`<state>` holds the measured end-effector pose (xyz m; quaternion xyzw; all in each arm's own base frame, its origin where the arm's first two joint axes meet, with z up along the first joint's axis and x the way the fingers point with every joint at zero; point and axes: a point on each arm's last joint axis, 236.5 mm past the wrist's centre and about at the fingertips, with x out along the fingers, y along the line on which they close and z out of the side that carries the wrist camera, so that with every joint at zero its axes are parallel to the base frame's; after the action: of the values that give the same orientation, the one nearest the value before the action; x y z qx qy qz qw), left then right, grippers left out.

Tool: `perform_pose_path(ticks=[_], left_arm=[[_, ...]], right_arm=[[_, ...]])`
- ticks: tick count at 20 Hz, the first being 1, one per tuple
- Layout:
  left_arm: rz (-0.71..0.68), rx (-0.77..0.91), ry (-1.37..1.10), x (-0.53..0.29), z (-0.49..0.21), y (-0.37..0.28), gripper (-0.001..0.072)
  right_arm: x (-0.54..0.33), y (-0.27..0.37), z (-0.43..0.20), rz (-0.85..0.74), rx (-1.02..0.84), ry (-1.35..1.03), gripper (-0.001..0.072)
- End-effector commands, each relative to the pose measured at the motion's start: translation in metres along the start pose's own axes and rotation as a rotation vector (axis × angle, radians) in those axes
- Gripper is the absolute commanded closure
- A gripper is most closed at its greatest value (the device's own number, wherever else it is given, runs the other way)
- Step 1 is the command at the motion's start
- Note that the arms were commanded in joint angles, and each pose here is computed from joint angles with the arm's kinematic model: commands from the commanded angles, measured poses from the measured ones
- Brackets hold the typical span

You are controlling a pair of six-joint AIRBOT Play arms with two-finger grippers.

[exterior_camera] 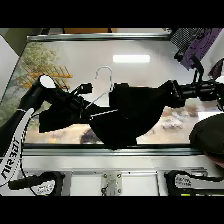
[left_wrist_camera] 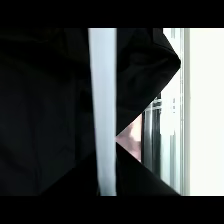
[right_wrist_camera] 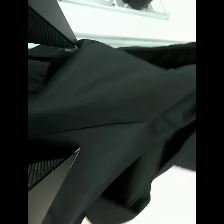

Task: Fold the clothes and pants, and hang the long-sleeved shirts on hangers.

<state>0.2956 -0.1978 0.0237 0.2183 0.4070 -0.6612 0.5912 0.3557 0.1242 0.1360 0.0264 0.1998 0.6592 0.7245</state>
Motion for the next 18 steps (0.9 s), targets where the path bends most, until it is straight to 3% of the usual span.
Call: perform_pose_path(ticks=[1,18], left_arm=[[0.001,-0.001,0.0,-0.0003,-0.0002,0.0004,0.0693],[0.0,0.0,0.0,-0.0004,-0.0002,0.0,0.0693]], right_arm=[[0.0164,0.0025,-0.0002,0.041,-0.007,0.001,0.0053],[0.0209,0.0051,0.0003,0.054,-0.01,0.005,0.0053]])
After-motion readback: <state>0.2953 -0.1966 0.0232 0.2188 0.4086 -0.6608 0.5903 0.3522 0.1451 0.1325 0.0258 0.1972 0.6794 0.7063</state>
